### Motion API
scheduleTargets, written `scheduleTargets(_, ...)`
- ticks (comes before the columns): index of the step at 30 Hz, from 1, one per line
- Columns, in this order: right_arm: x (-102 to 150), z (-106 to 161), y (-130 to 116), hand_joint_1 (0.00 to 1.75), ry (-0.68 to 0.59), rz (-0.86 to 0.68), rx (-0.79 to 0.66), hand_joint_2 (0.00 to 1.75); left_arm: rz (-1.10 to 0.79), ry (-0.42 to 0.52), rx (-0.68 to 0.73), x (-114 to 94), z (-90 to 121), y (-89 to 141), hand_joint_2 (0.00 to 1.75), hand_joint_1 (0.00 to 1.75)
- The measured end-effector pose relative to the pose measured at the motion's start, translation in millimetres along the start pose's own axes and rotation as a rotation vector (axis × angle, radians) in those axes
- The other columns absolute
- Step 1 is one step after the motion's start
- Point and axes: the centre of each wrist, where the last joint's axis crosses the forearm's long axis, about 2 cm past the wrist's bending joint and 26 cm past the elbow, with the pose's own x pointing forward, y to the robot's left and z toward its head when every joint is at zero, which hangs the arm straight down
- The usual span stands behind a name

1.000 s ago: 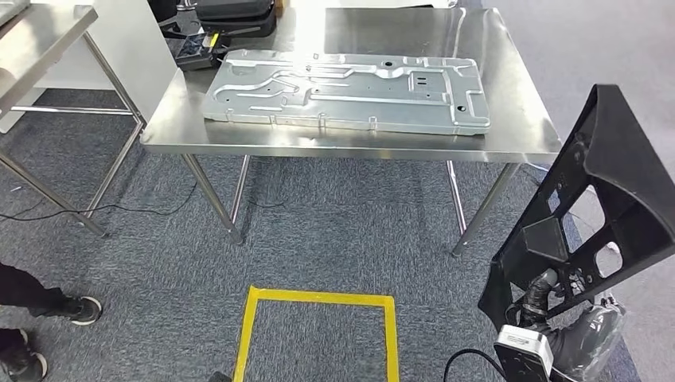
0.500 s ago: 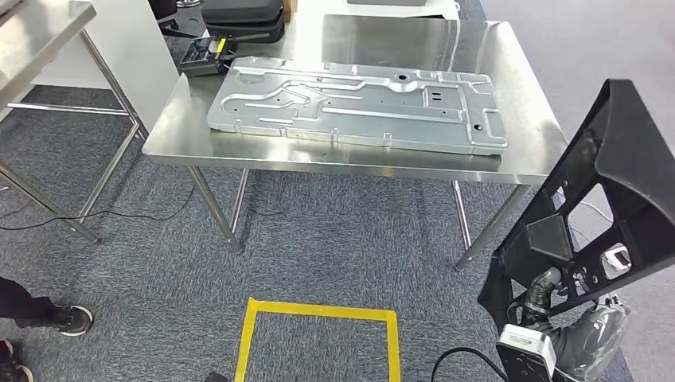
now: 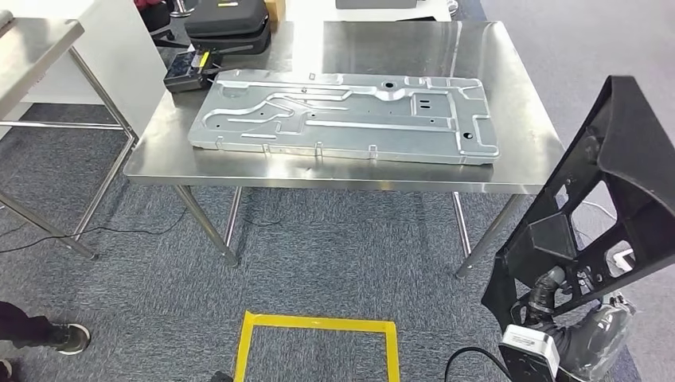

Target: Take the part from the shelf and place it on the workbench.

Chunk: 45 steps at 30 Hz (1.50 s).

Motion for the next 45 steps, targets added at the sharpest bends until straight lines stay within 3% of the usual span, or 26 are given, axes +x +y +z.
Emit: scheduleTargets(45, -1, -24, -5, 1.75, -0.096, 0.003, -0.043, 1.75, -0.036, -0.024, -0.018, 3, -3, 1, 1.75, 0.00)
